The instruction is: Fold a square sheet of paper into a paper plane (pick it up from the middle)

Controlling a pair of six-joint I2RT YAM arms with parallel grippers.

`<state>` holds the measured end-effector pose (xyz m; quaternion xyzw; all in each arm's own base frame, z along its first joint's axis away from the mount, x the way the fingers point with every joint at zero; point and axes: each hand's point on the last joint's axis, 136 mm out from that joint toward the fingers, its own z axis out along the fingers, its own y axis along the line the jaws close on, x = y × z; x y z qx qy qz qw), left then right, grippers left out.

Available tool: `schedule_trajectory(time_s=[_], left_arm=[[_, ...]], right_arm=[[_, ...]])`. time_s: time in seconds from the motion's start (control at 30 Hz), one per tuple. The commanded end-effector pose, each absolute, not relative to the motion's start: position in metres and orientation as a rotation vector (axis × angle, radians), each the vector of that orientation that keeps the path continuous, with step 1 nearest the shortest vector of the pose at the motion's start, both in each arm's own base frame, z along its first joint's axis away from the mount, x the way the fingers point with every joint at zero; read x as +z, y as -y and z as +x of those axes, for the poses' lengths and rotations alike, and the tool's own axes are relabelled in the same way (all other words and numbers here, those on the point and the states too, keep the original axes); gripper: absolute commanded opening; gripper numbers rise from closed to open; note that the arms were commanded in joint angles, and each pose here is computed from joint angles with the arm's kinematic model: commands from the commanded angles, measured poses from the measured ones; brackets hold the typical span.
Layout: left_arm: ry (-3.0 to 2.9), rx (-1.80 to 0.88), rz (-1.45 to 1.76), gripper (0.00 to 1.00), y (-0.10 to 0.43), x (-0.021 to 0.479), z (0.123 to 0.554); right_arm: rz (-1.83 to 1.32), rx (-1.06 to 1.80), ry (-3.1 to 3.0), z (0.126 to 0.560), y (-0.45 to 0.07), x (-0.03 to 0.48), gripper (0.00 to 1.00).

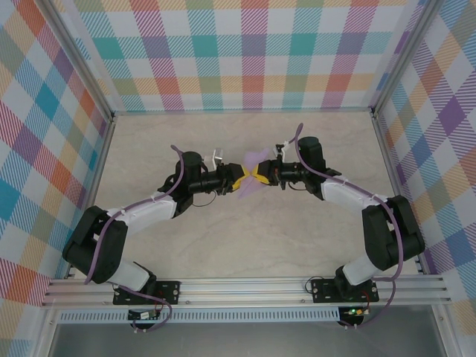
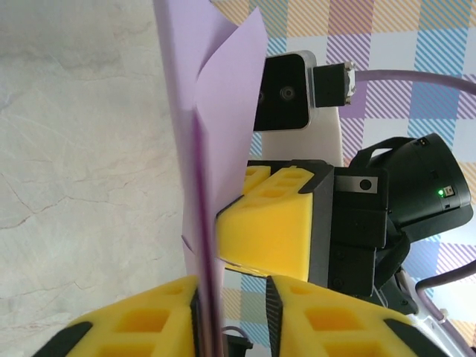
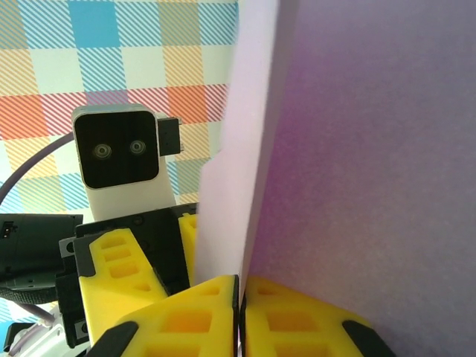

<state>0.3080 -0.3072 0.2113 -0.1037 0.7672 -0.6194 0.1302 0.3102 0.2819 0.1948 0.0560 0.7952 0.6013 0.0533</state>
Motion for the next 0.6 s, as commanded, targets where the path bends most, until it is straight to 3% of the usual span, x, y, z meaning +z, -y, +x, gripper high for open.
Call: schedule_trajectory(time_s=[0.0, 0.1, 0.3, 0.57], left_arm=[[-2.199, -1.787, -0.271, 0.22, 0.302, 0.218, 0.308], [-2.23, -1.742, -0.268, 0.14, 0.3, 0.213, 0.307], [-2.401, -1.488, -0.235, 0.08, 0.285, 0.187, 0.301], [-2.704, -0.24, -0.126, 0.09, 0.174, 0.147, 0.291]], right_arm=[[0.132, 1.851, -2.441, 0.303, -0.283, 0.193, 0.12], [0.133, 1.839, -2.449, 0.302, -0.282, 0.193, 0.17], [0.137, 1.561, -2.509, 0.301, -0.261, 0.187, 0.49], [0.183, 1.031, -2.562, 0.291, -0.203, 0.167, 0.75]])
